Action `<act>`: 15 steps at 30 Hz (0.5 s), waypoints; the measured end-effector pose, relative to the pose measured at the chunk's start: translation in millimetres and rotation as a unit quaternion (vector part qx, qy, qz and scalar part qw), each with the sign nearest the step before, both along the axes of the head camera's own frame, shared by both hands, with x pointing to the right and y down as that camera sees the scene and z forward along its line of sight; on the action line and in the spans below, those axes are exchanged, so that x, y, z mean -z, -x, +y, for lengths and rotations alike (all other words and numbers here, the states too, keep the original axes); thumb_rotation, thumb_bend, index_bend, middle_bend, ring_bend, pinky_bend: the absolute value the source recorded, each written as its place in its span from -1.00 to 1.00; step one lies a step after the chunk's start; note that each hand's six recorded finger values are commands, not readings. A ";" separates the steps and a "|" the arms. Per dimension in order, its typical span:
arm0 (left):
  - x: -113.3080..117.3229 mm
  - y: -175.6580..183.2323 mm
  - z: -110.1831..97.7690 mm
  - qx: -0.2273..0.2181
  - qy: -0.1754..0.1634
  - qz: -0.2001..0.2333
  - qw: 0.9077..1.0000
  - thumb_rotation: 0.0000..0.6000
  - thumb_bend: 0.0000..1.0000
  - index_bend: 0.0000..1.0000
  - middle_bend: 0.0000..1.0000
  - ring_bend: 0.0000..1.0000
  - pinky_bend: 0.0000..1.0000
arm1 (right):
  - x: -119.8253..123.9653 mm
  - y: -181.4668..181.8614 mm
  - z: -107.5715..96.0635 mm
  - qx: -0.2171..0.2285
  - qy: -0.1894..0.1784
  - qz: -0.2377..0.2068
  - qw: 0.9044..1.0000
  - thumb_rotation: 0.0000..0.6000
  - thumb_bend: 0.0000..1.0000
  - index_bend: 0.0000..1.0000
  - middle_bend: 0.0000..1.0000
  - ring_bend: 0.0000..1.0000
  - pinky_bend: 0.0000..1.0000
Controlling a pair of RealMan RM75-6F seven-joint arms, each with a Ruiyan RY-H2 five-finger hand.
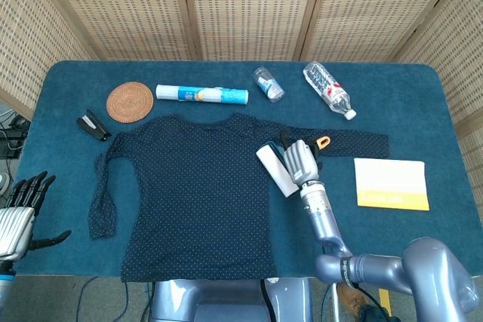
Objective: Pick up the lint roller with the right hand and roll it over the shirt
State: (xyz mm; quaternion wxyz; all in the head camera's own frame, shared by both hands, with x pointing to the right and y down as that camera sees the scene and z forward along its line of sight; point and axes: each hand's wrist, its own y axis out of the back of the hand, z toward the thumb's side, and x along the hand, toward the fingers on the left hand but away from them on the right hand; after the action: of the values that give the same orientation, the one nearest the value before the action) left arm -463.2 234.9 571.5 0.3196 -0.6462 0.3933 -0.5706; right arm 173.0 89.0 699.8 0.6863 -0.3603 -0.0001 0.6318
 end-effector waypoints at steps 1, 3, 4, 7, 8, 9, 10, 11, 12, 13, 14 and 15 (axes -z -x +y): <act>0.5 -0.2 0.1 0.000 -0.001 0.001 1.000 1.00 -1.00 -1.00 -1.00 -1.00 -1.00 | 3.2 -3.1 -0.2 -0.003 -0.001 -0.004 1.000 1.00 -0.69 -1.00 1.00 1.00 1.00; 1.7 0.0 0.5 0.000 -0.001 0.005 1.000 1.00 -1.00 -1.00 -1.00 -1.00 -1.00 | 12.3 -13.2 -0.9 -0.014 -0.006 -0.017 1.000 1.00 -0.69 -1.00 1.00 1.00 1.00; 2.3 0.2 0.6 0.000 -0.002 0.006 1.000 1.00 -1.00 -1.00 -1.00 -1.00 -1.00 | 16.9 -18.6 -0.9 -0.020 -0.008 -0.024 0.999 1.00 -0.69 -1.00 1.00 1.00 1.00; 3.8 0.5 1.0 -0.001 -0.004 0.010 1.000 1.00 -1.00 -1.00 -1.00 -1.00 -1.00 | 32.3 -37.4 -1.2 -0.034 -0.013 -0.054 0.998 1.00 -0.72 -1.00 0.92 1.00 1.00; 4.8 0.5 1.1 -0.001 -0.005 0.012 1.000 1.00 -1.00 -1.00 -1.00 -1.00 -1.00 | 37.8 -45.0 -0.8 -0.041 -0.015 -0.069 0.997 1.00 -0.74 -1.00 0.87 0.99 1.00; 5.7 0.5 1.1 -0.002 -0.007 0.014 1.000 1.00 -1.00 -1.00 -1.00 -1.00 -1.00 | 42.0 -50.9 -0.1 -0.045 -0.017 -0.082 0.995 1.00 -0.80 -1.00 0.76 0.95 1.00; 6.6 0.6 1.2 -0.002 -0.009 0.015 1.000 1.00 -1.00 -1.00 -1.00 -1.00 -1.00 | 46.3 -56.8 0.8 -0.049 -0.019 -0.098 0.994 1.00 -0.88 -1.00 0.60 0.85 0.99; 7.8 0.9 1.3 -0.003 -0.012 0.017 1.000 1.00 -1.00 -1.00 -1.00 -1.00 -1.00 | 52.3 -65.3 2.4 -0.055 -0.020 -0.121 0.991 1.00 -0.92 -1.00 0.46 0.73 0.93; 8.7 1.2 1.4 -0.003 -0.013 0.018 1.000 1.00 -1.00 -1.00 -1.00 -1.00 -1.00 | 56.7 -72.2 4.1 -0.061 -0.020 -0.141 0.988 1.00 -0.98 -1.00 0.20 0.46 0.70; 9.6 1.8 1.5 -0.003 -0.015 0.019 1.000 1.00 -1.00 -1.00 -1.00 -1.00 -1.00 | 61.1 -79.4 6.4 -0.068 -0.019 -0.161 0.984 1.00 -1.00 -1.00 -0.13 0.09 0.34; 10.5 2.3 1.7 -0.003 -0.017 0.020 1.000 1.00 -1.00 -1.00 -1.00 -1.00 -1.00 | 66.9 -89.4 10.0 -0.078 -0.015 -0.189 0.979 1.00 -1.00 -1.00 -0.35 -0.18 0.05; 11.2 2.7 1.8 -0.002 -0.018 0.020 1.000 1.00 -1.00 -1.00 -1.00 -1.00 -1.00 | 72.5 -100.2 14.7 -0.091 -0.010 -0.216 0.972 1.00 -1.00 -1.00 -0.66 -0.57 -0.36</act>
State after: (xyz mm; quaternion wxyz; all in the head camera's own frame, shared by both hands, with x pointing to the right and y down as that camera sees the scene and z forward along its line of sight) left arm -465.9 236.7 560.3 0.3248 -0.6522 0.4083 -0.5499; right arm 273.2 103.7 627.3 0.6132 -0.4802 -0.1873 0.5986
